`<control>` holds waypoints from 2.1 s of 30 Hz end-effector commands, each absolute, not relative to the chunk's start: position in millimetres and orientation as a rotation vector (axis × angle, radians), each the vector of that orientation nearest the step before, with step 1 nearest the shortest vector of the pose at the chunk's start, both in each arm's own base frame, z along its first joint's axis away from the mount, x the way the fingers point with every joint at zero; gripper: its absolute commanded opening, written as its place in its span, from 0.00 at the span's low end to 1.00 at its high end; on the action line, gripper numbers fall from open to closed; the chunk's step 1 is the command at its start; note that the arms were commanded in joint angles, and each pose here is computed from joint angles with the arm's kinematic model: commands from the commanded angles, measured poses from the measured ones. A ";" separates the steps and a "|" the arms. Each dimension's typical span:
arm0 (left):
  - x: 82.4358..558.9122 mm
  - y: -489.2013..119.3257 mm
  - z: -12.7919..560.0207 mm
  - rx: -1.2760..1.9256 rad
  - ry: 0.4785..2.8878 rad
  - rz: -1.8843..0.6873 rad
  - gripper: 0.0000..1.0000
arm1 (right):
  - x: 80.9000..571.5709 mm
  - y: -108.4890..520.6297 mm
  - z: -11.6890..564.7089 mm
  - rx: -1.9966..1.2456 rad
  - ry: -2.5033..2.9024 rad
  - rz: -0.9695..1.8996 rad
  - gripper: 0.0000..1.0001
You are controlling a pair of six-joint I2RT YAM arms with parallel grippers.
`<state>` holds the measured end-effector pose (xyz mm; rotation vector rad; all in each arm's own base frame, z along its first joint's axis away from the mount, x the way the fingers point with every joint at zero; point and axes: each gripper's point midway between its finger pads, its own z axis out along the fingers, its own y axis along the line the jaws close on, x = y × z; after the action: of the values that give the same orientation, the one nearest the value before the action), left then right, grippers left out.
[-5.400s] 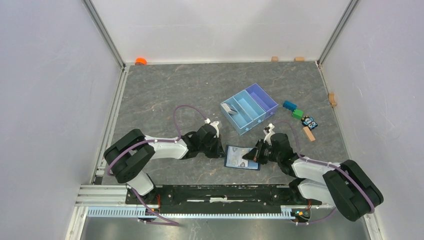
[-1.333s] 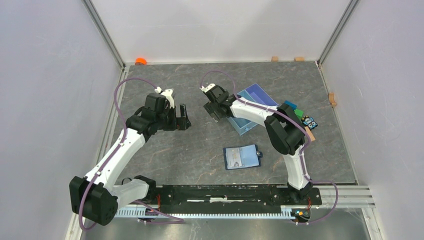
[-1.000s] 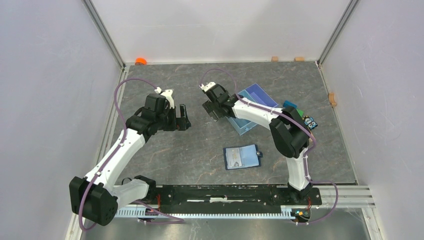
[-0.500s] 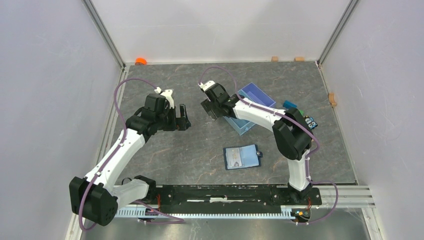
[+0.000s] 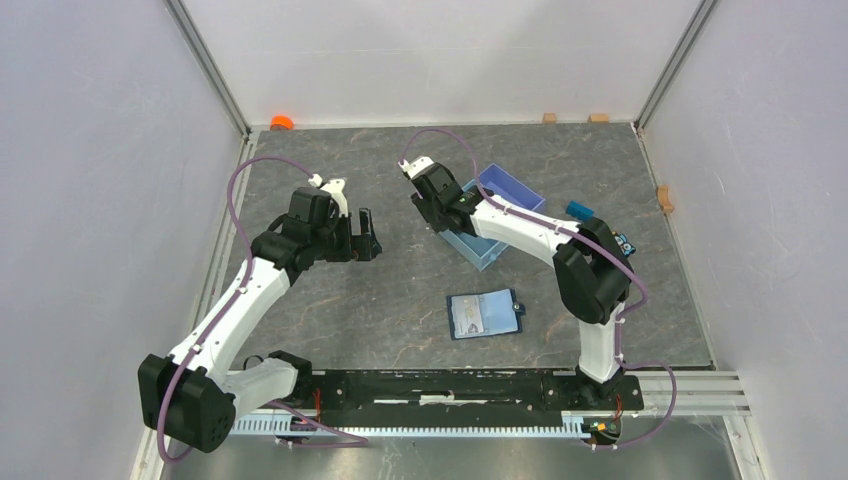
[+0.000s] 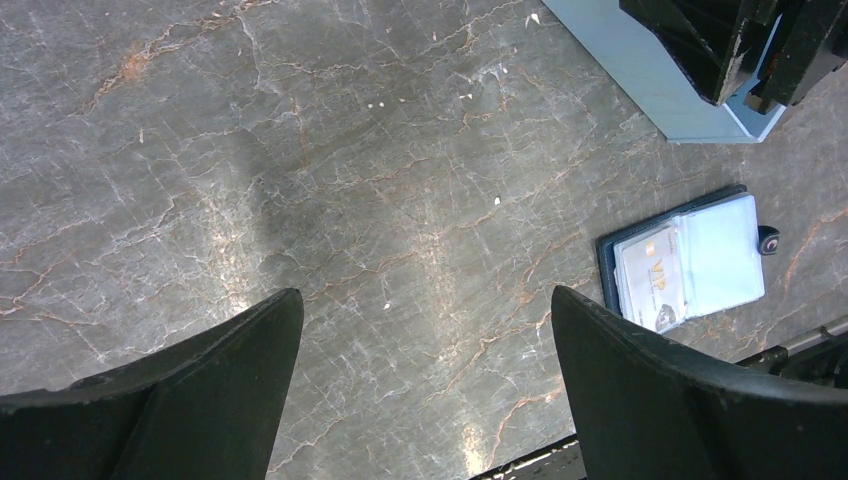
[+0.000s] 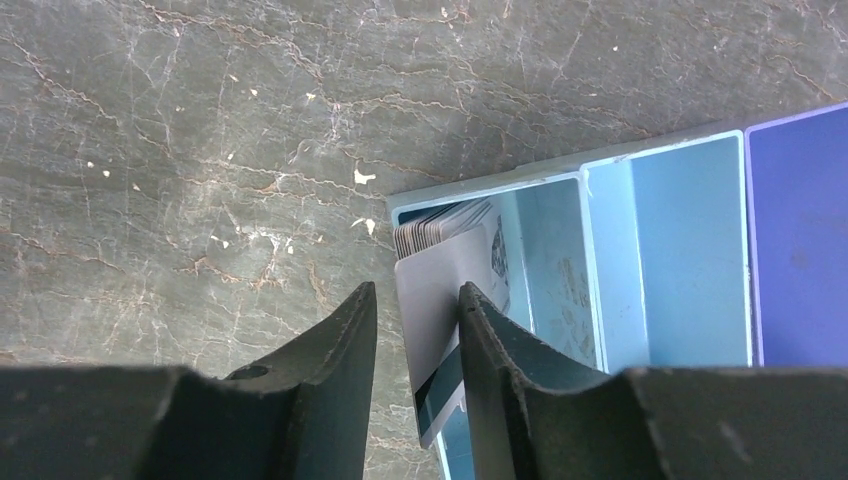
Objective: Put the credit cards into the card holder
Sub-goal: Pick up the credit card from the storage box.
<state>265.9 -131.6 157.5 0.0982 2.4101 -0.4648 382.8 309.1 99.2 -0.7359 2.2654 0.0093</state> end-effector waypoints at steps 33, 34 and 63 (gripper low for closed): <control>231.0 -196.9 187.3 0.521 2.187 -0.897 0.94 | 281.3 296.5 226.5 -0.980 2.039 0.444 0.00; 223.9 -205.6 189.5 0.569 2.171 -0.944 0.94 | 265.4 297.3 223.5 -1.015 2.037 0.520 0.00; 82.5 -298.1 193.4 1.235 1.993 -1.478 0.13 | 94.7 306.5 219.2 -1.209 1.848 1.537 0.01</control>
<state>80.8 -294.5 191.9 1.2113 2.0345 -1.4828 97.5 302.3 202.5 -1.1999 1.9343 1.4907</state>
